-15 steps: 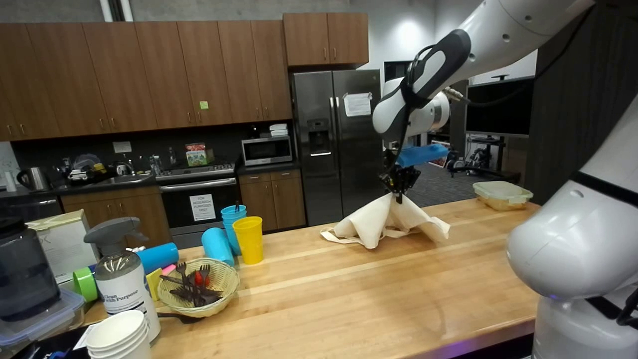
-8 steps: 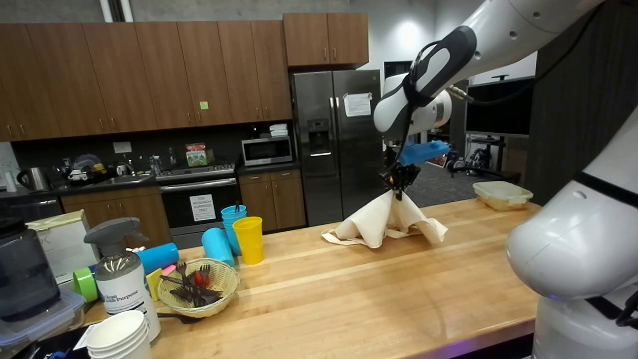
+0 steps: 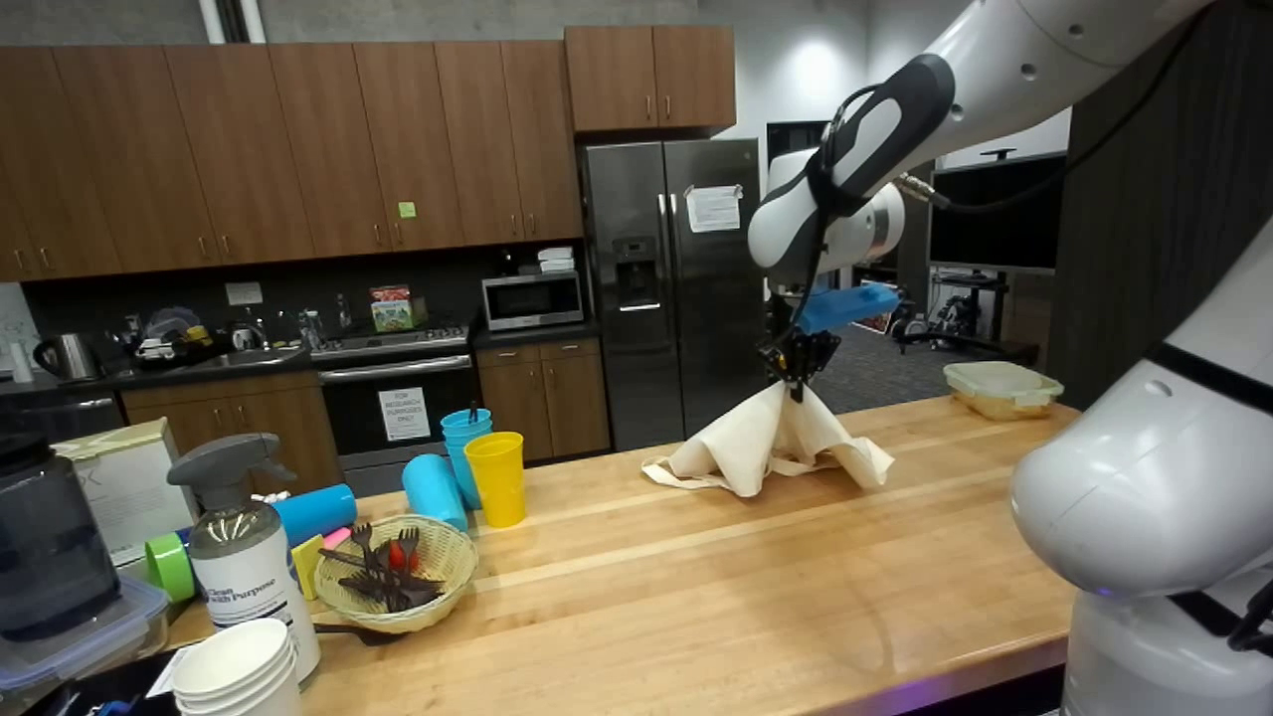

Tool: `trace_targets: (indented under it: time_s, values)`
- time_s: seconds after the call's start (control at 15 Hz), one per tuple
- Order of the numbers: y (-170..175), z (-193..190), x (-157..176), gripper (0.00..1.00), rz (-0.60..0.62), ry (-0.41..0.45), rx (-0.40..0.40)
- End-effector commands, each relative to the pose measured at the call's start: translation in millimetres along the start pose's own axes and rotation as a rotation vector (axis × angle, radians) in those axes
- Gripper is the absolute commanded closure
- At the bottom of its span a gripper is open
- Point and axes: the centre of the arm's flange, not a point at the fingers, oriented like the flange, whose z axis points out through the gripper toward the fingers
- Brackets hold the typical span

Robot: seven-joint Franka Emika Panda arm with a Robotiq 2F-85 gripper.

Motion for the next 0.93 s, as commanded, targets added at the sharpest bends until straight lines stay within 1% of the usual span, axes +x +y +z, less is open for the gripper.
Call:
trace_targets:
  time_s: [0.0, 0.87]
  values:
    - [4.0, -0.8, -6.8, 0.99, 0.004, 0.017, -0.012]
    - [27.0, 32.5, -12.1, 0.99, 0.045, -0.057, 0.025]
